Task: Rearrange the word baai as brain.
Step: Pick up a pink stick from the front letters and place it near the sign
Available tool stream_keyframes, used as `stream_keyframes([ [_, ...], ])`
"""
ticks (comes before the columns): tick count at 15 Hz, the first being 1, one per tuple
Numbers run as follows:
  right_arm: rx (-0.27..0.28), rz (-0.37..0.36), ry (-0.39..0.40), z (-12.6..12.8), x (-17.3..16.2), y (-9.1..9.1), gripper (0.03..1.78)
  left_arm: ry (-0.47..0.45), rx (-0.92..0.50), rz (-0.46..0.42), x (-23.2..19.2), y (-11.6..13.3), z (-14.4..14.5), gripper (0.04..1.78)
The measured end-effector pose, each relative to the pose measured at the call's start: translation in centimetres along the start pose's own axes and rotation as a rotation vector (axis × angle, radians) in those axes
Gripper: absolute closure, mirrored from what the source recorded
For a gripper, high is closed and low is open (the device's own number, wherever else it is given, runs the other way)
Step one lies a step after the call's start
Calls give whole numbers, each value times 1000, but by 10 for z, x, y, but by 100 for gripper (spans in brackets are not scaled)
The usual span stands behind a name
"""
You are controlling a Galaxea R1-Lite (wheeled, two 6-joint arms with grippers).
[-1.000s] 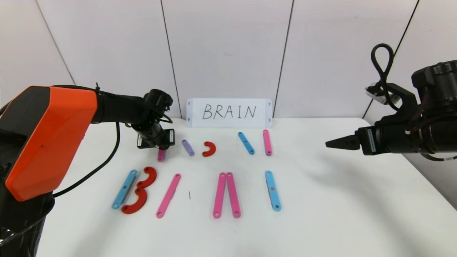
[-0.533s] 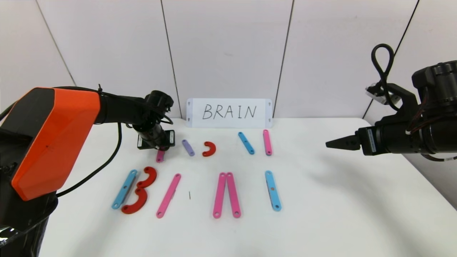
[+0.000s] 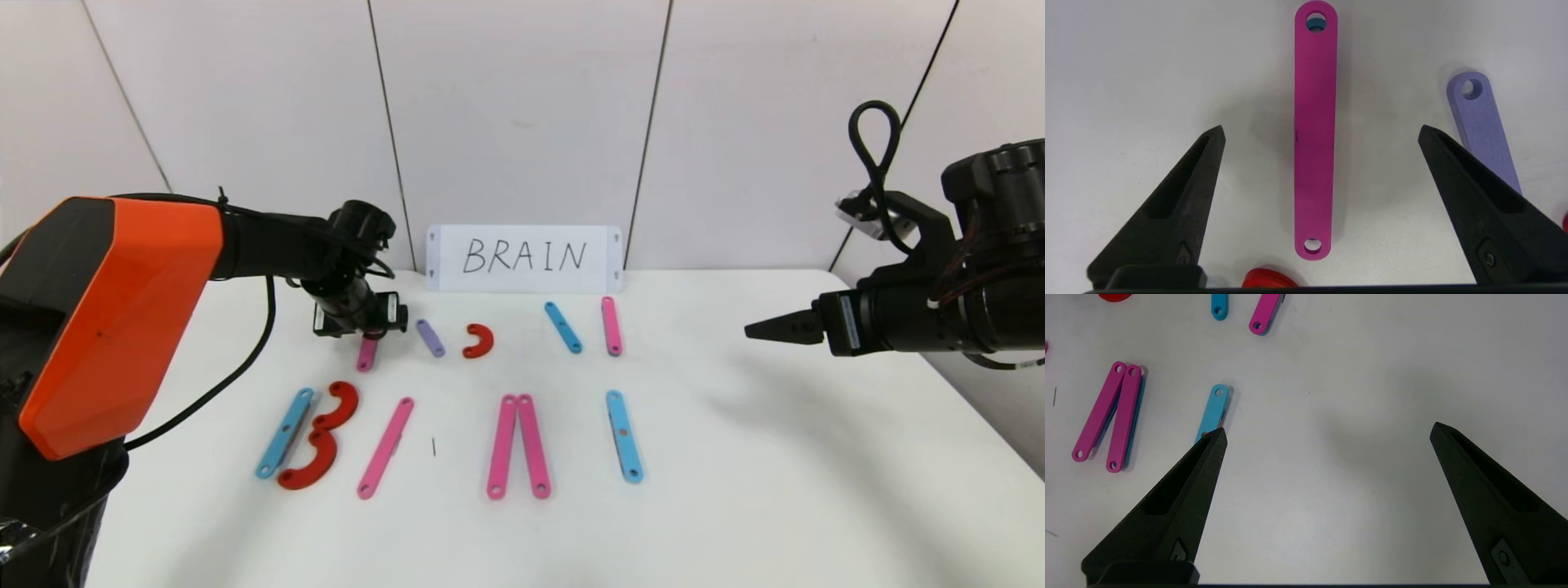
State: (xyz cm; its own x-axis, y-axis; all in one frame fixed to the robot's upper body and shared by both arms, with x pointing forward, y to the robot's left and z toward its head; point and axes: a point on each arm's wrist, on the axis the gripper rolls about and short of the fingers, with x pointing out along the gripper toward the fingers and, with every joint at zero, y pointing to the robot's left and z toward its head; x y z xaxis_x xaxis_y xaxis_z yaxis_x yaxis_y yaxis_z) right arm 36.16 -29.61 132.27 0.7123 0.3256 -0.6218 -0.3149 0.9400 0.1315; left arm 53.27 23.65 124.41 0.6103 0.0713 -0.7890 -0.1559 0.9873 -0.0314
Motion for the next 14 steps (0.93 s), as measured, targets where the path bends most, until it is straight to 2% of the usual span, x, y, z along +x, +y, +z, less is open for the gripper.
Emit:
stream_keyframes([
  [2, 1, -1, -3, 0, -1, 0, 7, 13, 13, -2, -11, -2, -1, 7],
  [6, 4, -5, -7, 1, -2, -1, 7, 83, 65, -45, -44, -11, -17, 7],
  [10, 5, -7, -7, 1, -2, -2, 7, 150, 186, -162, -85, -18, -49, 7],
  [14, 6, -7, -7, 0, -3, -2, 7, 173, 259, -217, -102, -18, -82, 7],
])
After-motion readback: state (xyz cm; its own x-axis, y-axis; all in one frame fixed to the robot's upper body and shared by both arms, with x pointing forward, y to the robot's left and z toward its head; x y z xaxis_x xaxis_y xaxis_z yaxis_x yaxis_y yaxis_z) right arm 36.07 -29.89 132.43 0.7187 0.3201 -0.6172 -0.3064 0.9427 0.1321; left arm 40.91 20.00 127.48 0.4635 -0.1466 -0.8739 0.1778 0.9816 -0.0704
